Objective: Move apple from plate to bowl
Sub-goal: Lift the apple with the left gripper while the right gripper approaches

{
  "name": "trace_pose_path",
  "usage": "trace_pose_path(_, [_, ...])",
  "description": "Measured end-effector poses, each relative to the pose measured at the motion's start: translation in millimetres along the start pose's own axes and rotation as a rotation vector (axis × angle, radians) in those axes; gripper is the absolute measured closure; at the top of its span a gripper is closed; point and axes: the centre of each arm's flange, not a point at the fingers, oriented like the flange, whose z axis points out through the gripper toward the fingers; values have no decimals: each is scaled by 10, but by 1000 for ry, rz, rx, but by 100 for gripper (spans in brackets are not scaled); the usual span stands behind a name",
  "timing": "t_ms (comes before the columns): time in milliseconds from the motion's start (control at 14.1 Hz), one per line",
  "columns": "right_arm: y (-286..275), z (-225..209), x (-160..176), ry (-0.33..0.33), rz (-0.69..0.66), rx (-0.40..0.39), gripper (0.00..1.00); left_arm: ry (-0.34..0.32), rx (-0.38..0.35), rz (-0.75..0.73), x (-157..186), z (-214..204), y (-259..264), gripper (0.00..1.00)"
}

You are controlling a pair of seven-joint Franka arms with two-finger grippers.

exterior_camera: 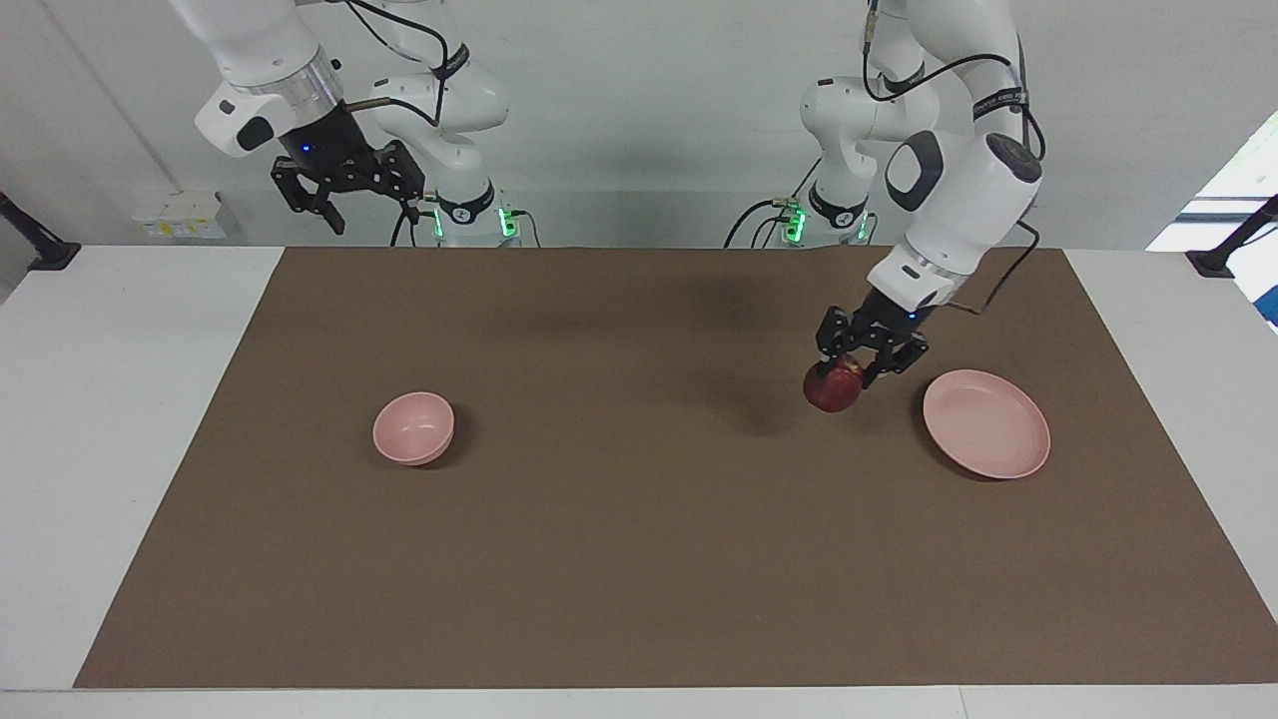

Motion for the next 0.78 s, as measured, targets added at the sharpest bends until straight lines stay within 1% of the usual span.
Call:
trace_pose_path(142, [-62, 162, 81, 11, -1, 37, 0, 6, -90, -27, -7, 3, 433, 32])
trace_pose_path(212, [-129, 290, 136, 15, 14, 67, 0, 12, -145, -43, -21, 3, 623, 32])
trace_pose_path(283, [-220, 428, 192, 15, 42, 97, 0, 26, -195, -57, -41, 12, 799, 32])
trace_pose_path(425, [-465, 726, 339, 2, 131, 159, 0, 65, -270, -83, -110, 55, 1145, 32])
trace_pose_path(566, [-619, 1000, 510, -25, 233, 225, 0, 100, -328, -113, -191, 90, 1433, 32])
trace_pose_path(778, [-703, 1253, 644, -103, 406, 328, 0, 160, -401, -162, -294, 125, 1740, 32])
